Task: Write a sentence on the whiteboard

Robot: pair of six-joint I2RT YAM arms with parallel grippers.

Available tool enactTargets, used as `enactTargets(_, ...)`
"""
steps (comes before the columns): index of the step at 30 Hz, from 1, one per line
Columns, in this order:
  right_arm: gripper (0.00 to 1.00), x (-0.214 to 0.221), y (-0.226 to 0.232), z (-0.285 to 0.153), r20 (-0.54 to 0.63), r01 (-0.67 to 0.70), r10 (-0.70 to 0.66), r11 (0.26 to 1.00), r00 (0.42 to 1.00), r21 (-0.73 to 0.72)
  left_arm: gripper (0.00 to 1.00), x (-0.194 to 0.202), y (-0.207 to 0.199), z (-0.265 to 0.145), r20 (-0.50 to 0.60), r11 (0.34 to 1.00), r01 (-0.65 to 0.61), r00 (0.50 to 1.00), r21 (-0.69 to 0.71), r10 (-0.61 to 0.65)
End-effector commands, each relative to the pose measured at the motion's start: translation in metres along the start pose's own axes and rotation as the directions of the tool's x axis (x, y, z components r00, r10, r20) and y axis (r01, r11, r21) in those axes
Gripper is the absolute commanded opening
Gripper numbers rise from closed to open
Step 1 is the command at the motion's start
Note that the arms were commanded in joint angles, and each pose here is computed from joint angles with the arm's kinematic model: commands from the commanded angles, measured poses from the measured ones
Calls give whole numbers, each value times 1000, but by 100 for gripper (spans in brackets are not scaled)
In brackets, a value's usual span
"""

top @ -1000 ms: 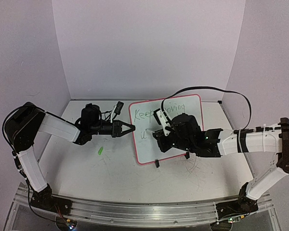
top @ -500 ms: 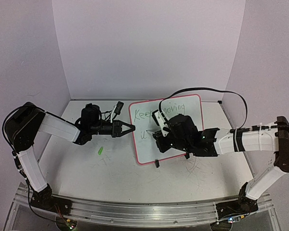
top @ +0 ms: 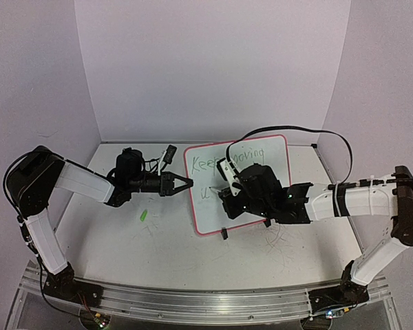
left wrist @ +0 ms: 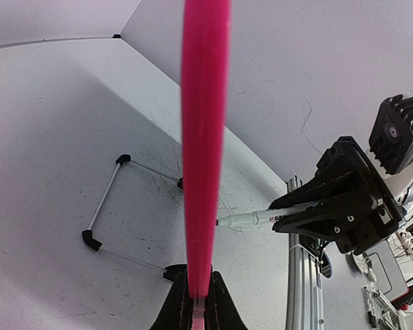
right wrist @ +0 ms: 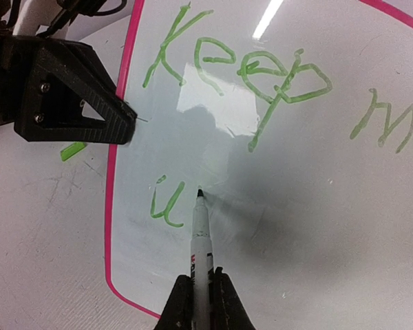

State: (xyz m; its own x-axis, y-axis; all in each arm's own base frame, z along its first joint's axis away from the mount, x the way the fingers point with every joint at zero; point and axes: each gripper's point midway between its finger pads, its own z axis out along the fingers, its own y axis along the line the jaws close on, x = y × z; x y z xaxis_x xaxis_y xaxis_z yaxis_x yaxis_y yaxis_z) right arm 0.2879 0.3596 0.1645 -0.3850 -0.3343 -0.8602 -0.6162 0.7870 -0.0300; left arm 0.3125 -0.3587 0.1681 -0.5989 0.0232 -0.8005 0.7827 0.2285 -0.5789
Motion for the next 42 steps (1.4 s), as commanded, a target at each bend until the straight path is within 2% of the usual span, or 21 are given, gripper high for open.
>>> enactTargets(1, 0, 1, -2, 2, -20, -17, 17, 1000, 1000, 14, 0, -24, -10, -1, 38, 997, -74, 997, 19, 74)
enactTargets(26, 0, 68, 6, -1, -162, -69, 64, 997, 985, -29, 0, -23, -9, 0, 33, 997, -75, 997, 18, 75)
enactTargets(30, 0, 55, 6, -4, -129, -75, 70, 997, 989, -32, 0, -23, -9, 1, 33, 997, -75, 997, 17, 74)
enactTargets(37, 0, -2, 9, -28, 44, -118, 122, 989, 992, -87, 0, -24, -10, 0, 34, 997, -74, 997, 18, 74)
enactTargets(42, 0, -16, 6, -26, 74, -103, 108, 992, 991, -67, 0, -24, -10, 0, 33, 997, -75, 997, 17, 74)
